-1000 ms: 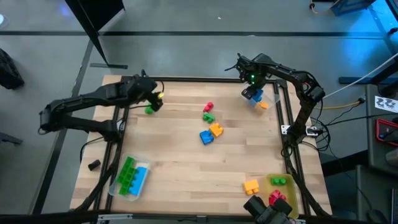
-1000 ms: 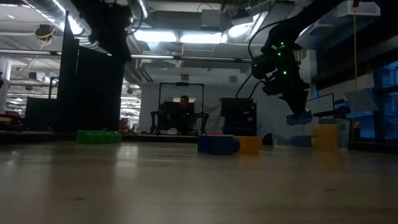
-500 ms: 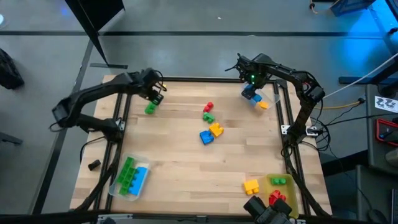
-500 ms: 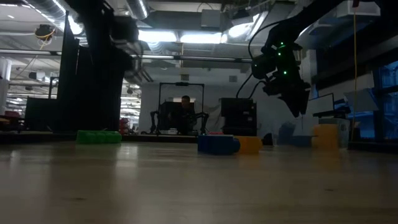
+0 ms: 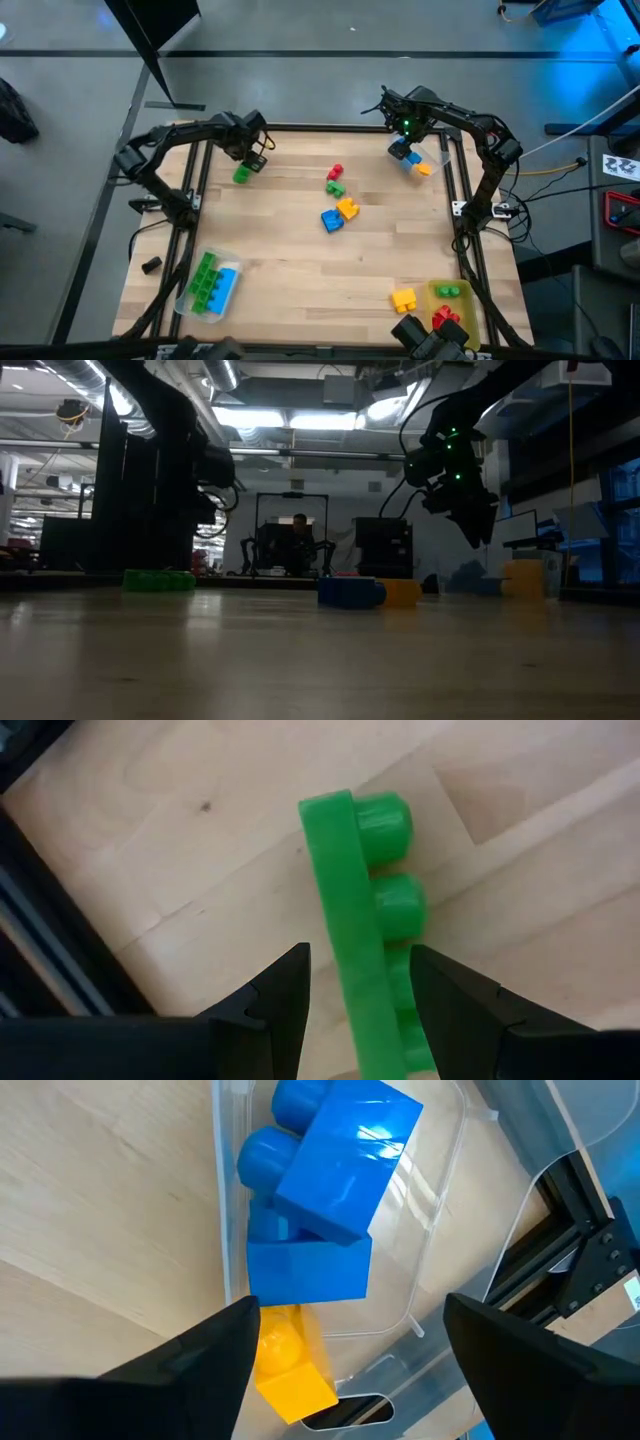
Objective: Sort blocks by size
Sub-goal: Put the 4 stud green game piece into the bottom transparent bin
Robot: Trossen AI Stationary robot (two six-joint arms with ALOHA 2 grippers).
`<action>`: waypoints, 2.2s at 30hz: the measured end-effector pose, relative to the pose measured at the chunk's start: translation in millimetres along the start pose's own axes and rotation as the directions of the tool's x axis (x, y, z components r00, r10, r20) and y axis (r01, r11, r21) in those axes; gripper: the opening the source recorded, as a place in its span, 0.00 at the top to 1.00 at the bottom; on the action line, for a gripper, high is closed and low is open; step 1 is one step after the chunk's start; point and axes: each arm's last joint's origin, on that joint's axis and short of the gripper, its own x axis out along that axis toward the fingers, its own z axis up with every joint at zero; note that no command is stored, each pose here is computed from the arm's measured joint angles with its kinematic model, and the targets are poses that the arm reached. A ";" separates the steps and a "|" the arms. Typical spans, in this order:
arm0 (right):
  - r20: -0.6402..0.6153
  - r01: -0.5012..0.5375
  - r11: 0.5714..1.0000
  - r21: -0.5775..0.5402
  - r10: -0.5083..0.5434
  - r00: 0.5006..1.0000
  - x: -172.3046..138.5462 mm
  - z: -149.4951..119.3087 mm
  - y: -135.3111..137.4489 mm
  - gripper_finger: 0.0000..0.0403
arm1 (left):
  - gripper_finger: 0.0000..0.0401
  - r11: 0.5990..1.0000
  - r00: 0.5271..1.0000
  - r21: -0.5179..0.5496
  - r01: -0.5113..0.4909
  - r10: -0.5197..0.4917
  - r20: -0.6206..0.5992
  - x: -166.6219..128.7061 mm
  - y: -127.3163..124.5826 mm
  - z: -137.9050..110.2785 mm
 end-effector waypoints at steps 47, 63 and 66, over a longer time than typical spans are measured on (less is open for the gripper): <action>0.029 -0.011 1.000 0.005 0.010 1.000 0.1 3.0 0.2 0.21 | 0.92 0.990 0.991 -0.023 0.136 -0.136 -0.012 30.8 6.8 17.4; 0.033 -0.025 1.000 0.005 0.025 0.999 0.1 3.4 0.7 0.21 | 0.98 0.937 0.930 0.053 0.346 -0.350 0.112 -32.8 4.4 25.1; 0.033 -0.025 1.000 0.005 0.025 0.999 0.1 3.4 0.7 0.21 | 0.99 0.919 0.911 0.087 0.385 -0.394 0.122 -68.5 2.8 9.9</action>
